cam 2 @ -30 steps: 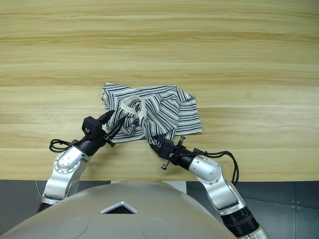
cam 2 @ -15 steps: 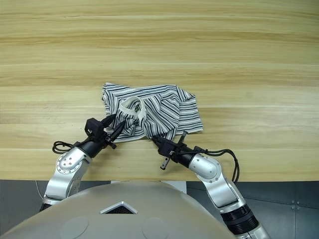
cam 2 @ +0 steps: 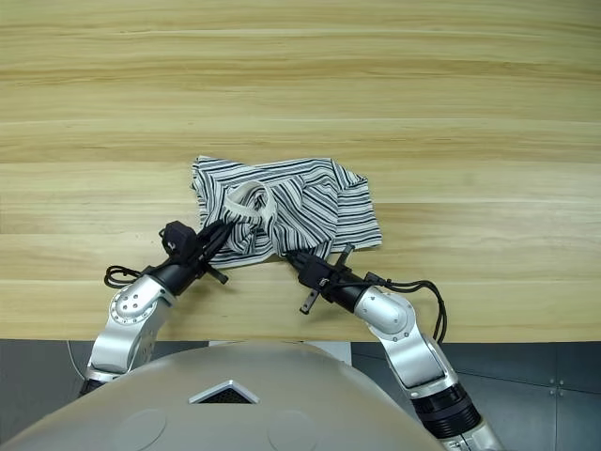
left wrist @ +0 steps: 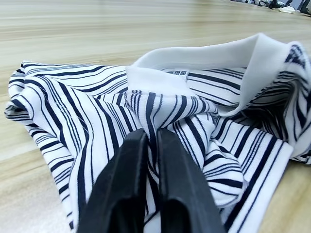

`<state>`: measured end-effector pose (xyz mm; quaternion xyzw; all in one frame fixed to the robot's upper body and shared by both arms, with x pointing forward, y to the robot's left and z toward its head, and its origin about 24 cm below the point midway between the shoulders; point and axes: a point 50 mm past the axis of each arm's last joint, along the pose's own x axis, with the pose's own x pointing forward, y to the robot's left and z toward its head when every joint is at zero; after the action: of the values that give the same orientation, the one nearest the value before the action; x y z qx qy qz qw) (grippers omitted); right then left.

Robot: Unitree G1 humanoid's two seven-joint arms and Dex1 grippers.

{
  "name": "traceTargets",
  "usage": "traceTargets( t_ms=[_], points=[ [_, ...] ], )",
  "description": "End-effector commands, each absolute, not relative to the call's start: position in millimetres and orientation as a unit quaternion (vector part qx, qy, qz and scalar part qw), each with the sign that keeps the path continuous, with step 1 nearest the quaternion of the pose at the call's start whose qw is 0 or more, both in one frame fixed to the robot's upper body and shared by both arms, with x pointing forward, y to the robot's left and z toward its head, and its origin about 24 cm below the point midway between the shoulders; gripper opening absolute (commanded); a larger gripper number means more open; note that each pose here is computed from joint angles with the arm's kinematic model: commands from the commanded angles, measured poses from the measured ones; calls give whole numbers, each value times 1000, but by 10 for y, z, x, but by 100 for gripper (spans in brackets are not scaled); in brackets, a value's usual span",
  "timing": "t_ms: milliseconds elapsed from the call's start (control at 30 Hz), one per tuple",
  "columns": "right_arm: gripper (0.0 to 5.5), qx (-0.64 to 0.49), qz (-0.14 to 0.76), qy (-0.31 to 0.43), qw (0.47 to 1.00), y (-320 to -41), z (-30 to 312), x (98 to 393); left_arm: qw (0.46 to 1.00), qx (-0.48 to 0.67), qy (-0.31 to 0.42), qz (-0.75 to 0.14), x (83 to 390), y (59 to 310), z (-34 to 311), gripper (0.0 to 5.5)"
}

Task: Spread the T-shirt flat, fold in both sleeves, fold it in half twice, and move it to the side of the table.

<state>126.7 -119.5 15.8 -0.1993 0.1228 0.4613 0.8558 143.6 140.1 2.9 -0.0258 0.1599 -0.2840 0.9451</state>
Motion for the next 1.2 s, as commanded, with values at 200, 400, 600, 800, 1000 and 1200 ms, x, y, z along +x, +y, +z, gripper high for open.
traceTargets(
  t_ms=[200,400,600,800,1000,1200],
  points=[
    [10,-181,459,112,863,-1199,211,1303,949,-19,146,-280,1462,1430,50,13],
    [10,-145,453,90,875,-1326,414,1464,959,4,110,-263,1592,1560,178,13],
    [10,-128,413,55,900,-1600,721,1720,968,29,72,-240,1778,1696,346,13],
    [10,-187,335,61,921,-1963,879,2051,967,79,37,-239,1973,1814,540,13],
    [10,-275,234,74,930,-2432,1087,2626,956,187,5,-227,2541,2133,852,13],
    [10,-334,160,25,928,-2646,1655,3337,921,330,-13,-206,3243,2478,1378,13]
  ],
)
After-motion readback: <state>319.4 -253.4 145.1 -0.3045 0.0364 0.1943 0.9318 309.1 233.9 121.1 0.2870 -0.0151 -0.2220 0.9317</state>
